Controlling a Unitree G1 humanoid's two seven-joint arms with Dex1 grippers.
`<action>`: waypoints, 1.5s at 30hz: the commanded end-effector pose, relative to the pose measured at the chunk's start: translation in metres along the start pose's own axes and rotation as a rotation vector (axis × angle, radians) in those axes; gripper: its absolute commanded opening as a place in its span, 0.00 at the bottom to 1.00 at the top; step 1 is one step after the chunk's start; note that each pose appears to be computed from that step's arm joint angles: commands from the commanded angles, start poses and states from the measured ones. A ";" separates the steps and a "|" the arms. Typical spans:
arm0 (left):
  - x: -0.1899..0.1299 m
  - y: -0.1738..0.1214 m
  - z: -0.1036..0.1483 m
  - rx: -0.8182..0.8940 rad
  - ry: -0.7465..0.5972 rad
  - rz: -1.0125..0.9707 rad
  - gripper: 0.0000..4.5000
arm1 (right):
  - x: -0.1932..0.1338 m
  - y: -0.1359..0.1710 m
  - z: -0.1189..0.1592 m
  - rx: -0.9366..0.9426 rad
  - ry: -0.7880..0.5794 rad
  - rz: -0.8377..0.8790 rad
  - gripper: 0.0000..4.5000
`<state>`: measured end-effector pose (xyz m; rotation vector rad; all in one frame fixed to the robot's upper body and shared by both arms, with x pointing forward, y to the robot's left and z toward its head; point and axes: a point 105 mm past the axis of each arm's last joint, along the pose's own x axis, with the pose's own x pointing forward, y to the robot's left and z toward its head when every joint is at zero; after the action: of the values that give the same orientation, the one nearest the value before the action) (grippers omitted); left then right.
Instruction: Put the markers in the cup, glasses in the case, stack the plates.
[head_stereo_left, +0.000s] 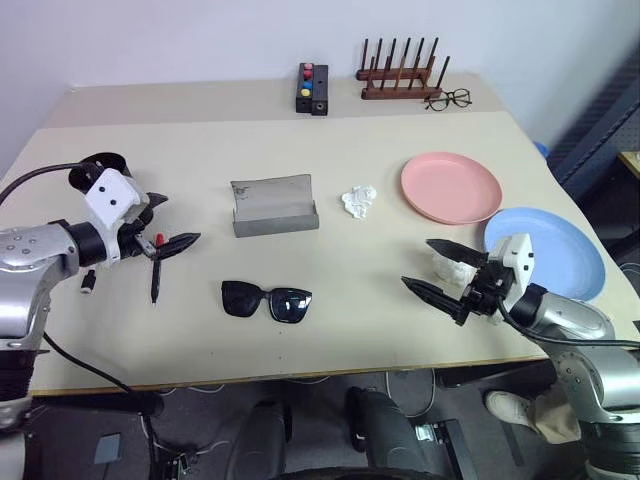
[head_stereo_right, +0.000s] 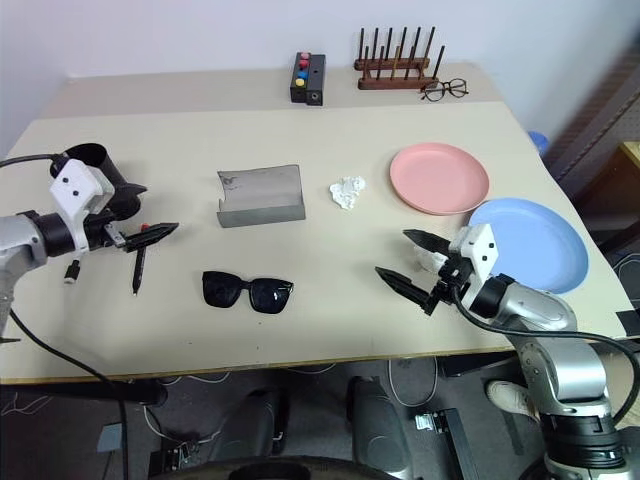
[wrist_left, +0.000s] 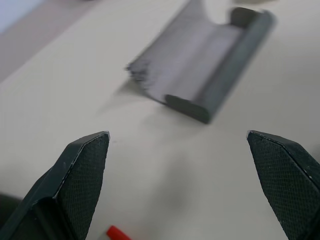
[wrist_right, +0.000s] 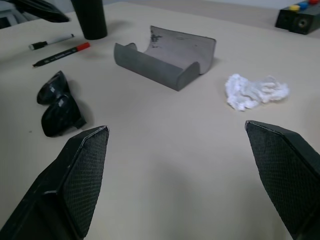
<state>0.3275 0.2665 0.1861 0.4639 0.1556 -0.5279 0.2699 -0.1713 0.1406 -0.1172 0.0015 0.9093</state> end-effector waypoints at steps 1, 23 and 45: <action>-0.014 0.014 0.008 -0.012 0.000 0.246 1.00 | 0.004 -0.002 0.013 -0.055 -0.034 0.022 0.99; -0.026 -0.038 -0.043 -0.569 0.212 0.742 1.00 | 0.042 0.000 0.015 -0.199 0.006 0.455 0.99; -0.002 -0.032 -0.094 -0.746 0.375 0.854 1.00 | 0.066 0.002 0.041 -0.245 -0.048 0.485 0.99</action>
<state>0.3082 0.2810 0.0912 -0.1399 0.4558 0.4395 0.3090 -0.1152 0.1669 -0.3143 -0.0755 1.3910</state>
